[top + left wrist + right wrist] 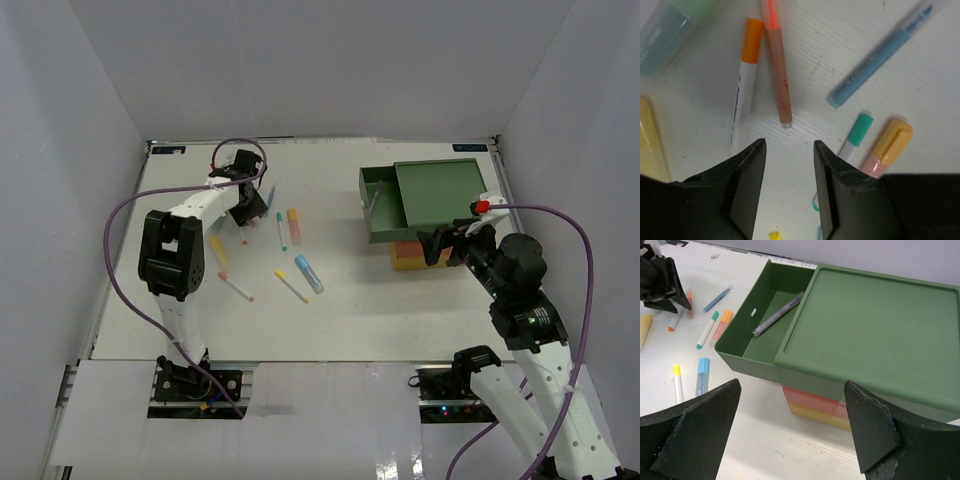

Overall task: Sort the stationery into containers
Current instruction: Pick up the pen from the center of the board.

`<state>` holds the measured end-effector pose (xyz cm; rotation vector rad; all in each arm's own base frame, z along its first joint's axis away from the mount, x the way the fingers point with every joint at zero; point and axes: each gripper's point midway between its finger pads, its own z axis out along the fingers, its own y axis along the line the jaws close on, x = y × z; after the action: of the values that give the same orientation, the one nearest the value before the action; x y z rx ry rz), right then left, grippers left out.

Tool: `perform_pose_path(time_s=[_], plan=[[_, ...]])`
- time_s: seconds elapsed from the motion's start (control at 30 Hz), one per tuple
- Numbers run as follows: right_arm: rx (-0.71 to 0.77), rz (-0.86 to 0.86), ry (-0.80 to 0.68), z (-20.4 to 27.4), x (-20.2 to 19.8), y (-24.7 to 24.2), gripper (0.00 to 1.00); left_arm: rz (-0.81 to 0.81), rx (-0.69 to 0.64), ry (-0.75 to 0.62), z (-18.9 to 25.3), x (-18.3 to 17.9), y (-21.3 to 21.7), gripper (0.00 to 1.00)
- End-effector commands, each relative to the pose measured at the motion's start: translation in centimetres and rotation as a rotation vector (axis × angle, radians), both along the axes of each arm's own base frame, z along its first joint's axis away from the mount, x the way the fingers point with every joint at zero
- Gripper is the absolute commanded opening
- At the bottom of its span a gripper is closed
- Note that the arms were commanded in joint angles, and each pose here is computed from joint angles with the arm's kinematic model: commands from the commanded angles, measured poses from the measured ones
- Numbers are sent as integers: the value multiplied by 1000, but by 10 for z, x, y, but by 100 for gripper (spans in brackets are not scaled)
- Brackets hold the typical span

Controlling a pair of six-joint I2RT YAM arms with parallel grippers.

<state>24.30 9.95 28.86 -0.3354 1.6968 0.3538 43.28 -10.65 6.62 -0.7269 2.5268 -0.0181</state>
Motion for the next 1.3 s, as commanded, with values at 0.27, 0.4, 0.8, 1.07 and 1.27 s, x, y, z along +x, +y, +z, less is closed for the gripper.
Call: perform_pose_path(time_s=[0.27,0.4,0.8,1.07,1.27], plan=[[8,-9,-64,11,1,0,90,135,44,-16,-1,37,16,51],[9,-12,-72,10,0,0,90,157,54,-9,-6,42,25,51],[7,-21,-76,9,0,-2,90,162,62,16,-20,52,36,50],[6,-26,-72,8,0,-2,90,155,52,21,-25,60,37,48],[6,-26,-71,8,0,-2,90,146,48,38,-34,61,36,42]])
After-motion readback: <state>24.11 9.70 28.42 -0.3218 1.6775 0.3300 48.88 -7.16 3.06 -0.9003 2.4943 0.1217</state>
